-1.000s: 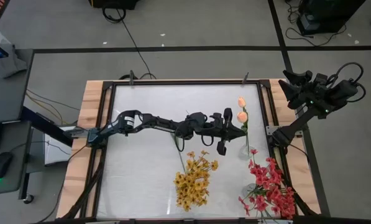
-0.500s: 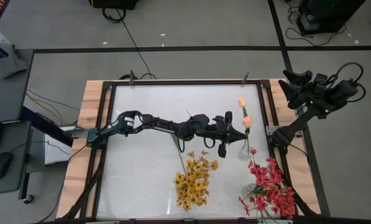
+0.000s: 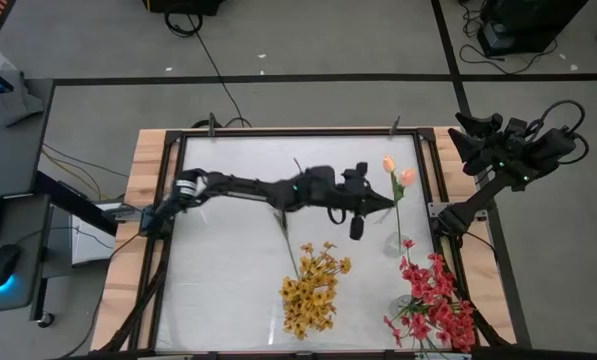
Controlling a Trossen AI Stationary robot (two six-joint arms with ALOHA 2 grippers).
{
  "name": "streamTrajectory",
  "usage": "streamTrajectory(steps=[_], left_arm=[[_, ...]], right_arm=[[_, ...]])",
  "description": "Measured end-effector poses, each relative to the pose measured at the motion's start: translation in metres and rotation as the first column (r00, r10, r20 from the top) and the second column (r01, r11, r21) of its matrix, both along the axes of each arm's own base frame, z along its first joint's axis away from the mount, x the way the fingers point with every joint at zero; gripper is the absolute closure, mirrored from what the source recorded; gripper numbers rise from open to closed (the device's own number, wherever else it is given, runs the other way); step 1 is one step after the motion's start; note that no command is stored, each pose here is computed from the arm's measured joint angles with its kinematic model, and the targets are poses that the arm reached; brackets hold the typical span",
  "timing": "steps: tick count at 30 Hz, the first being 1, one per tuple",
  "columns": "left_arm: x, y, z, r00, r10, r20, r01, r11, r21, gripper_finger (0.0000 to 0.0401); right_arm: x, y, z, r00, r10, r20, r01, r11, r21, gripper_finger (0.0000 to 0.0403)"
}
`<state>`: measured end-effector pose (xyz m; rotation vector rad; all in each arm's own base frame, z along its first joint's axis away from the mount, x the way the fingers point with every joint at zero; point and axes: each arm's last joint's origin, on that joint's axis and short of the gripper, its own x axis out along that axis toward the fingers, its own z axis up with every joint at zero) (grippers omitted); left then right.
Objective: Sort flowers into vase by color
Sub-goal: Put the top light pink flower into the top transparent vase
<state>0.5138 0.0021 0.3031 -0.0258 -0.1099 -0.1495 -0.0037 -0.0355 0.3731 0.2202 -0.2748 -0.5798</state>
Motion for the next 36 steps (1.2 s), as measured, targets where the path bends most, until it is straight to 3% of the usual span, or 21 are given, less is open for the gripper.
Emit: streamTrajectory(steps=[6, 15, 22, 36], left_arm=[[-0.025, 0.02, 0.036, 0.995, -0.019, -0.093, 0.022, 0.999, 0.029, 0.0392], [-0.057, 0.045, 0.087, 0.999, 0.036, 0.002, -0.036, 0.999, 0.01, 0.0392], [-0.063, 0.064, 0.091, 0.998, 0.067, -0.012, -0.068, 0.994, -0.09, 0.0392], [-0.064, 0.067, 0.089, 0.996, 0.068, -0.059, -0.076, 0.989, -0.13, 0.0392]], right_arm=[[0.0, 0.0, 0.0, 1.0, -0.001, 0.001, 0.001, 1.0, 0.001, 0.0057], [0.0, 0.0, 0.0, 1.0, -0.001, 0.001, 0.001, 1.0, 0.001, 0.0057], [0.0, 0.0, 0.0, 1.0, -0.001, 0.0, 0.001, 1.0, 0.001, 0.0057], [0.0, 0.0, 0.0, 1.0, -0.001, 0.0, 0.001, 1.0, 0.001, 0.0057]])
